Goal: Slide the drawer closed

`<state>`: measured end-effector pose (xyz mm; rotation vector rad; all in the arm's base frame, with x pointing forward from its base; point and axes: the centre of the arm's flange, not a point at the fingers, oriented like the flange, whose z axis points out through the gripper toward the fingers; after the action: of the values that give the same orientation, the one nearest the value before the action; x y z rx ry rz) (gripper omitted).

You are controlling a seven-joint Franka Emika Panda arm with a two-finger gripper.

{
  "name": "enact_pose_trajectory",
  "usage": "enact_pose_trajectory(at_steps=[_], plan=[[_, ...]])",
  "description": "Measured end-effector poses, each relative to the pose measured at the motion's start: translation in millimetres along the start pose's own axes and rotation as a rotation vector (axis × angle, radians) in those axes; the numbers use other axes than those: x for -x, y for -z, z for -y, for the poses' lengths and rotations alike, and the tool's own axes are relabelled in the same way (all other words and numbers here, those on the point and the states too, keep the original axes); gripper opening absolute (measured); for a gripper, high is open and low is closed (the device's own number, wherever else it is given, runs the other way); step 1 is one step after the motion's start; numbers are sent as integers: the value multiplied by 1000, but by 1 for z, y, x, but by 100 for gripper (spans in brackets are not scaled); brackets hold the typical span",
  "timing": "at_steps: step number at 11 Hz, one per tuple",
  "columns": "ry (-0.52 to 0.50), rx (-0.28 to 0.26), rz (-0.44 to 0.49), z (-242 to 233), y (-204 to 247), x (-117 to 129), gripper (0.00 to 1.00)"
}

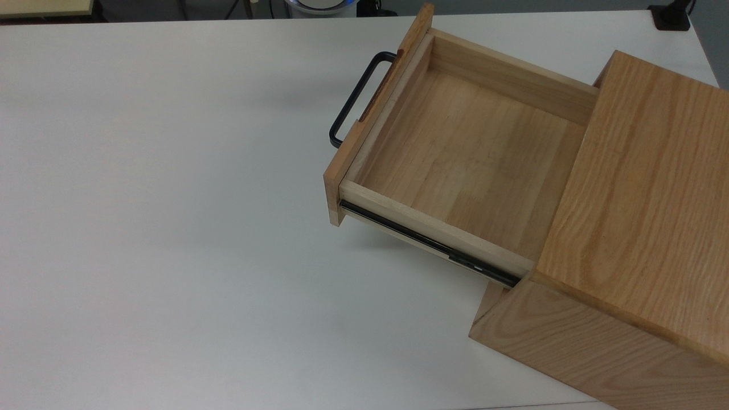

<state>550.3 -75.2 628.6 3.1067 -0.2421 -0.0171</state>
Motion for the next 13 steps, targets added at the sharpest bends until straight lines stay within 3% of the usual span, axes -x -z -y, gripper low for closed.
enact_pose_trajectory(at_steps=[4, 13], plan=[[83, 0, 1, -17, 0, 0, 100], [89, -9, 2, -16, -1, 0, 100]])
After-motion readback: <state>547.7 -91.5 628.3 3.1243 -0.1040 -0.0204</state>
